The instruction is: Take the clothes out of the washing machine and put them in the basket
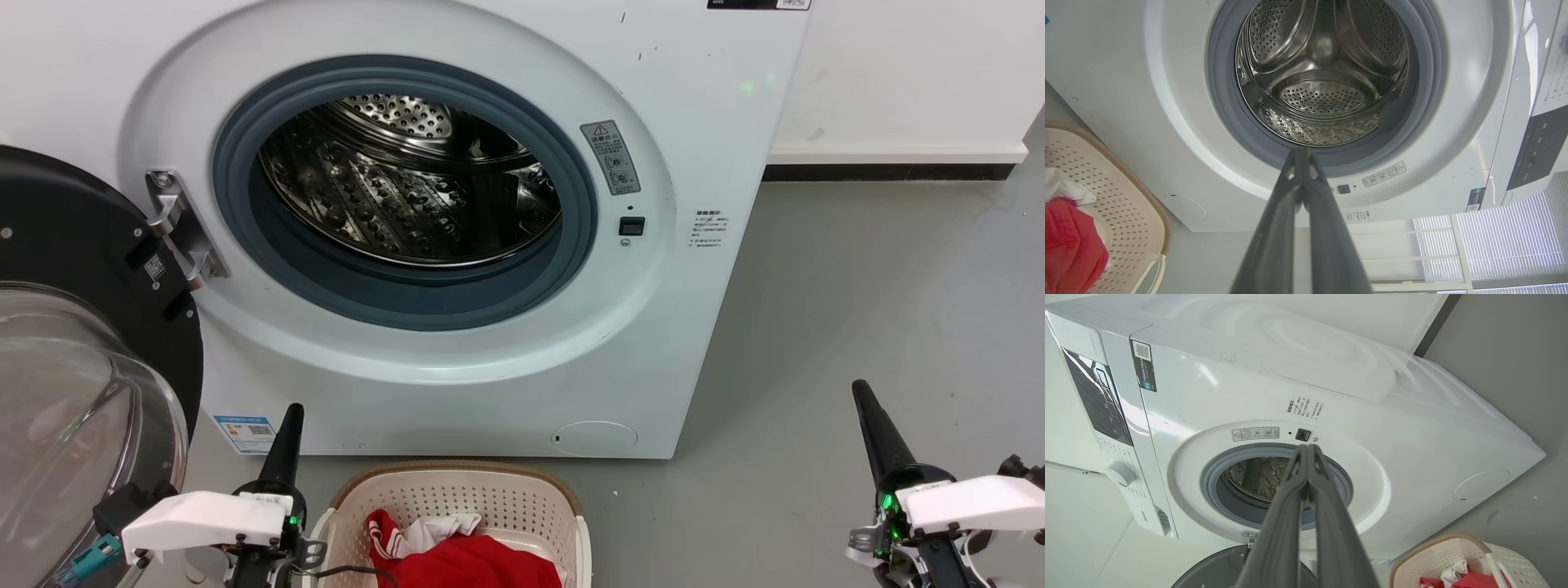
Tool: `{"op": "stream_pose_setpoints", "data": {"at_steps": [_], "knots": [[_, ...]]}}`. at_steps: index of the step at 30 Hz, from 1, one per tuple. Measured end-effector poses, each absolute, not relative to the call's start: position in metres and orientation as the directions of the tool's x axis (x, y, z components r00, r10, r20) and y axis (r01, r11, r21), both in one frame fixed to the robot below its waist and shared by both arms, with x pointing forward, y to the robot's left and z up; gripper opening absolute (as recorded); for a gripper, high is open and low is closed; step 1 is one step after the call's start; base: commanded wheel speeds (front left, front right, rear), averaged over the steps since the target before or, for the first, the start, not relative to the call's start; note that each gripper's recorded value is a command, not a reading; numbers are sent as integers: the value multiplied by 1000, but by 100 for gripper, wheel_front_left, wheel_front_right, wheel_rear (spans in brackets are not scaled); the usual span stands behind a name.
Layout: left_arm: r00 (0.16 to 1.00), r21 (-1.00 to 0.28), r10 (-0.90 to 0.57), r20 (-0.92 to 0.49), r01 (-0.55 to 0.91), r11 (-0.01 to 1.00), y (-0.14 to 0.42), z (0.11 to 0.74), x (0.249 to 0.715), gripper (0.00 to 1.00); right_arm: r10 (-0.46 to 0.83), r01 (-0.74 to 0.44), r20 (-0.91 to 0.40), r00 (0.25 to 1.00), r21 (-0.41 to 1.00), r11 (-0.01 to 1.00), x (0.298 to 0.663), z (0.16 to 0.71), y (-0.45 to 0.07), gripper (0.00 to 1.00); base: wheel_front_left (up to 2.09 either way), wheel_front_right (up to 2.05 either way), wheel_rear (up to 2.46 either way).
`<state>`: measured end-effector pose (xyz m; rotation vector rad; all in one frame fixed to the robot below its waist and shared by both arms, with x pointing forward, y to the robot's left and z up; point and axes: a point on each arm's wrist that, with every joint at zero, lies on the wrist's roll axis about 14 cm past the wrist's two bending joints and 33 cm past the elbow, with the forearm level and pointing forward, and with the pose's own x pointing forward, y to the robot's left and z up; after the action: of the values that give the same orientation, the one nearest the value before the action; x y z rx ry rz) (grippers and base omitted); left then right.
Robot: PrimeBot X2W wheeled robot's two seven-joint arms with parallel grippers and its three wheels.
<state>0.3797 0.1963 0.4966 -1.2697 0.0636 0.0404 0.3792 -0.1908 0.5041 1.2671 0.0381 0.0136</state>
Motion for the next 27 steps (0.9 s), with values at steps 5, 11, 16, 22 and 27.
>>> {"op": "stream_pose_setpoints", "data": {"at_steps": [5, 11, 16, 22, 27], "knots": [[998, -965, -6, -66, -62, 253, 197, 497, 381, 0, 26, 15, -22, 999, 966, 257, 380, 503, -192, 0, 0, 0, 0], [999, -978, -9, -49, -46, 204, 197, 500, 383, 0, 21, 17, -22, 1000, 978, 207, 381, 503, -194, 0, 0, 0, 0], [999, -985, -5, -47, -45, 166, 198, 500, 384, 0, 16, 14, -17, 1000, 986, 166, 383, 504, -195, 0, 0, 0, 0], [999, -992, -6, -39, -38, 118, 199, 501, 384, 0, 13, 15, -17, 1000, 993, 119, 384, 503, -196, 0, 0, 0, 0], [1000, -996, -6, -30, -29, 80, 198, 502, 385, 0, 7, 17, -18, 1000, 996, 83, 384, 503, -198, 0, 0, 0, 0]]}}
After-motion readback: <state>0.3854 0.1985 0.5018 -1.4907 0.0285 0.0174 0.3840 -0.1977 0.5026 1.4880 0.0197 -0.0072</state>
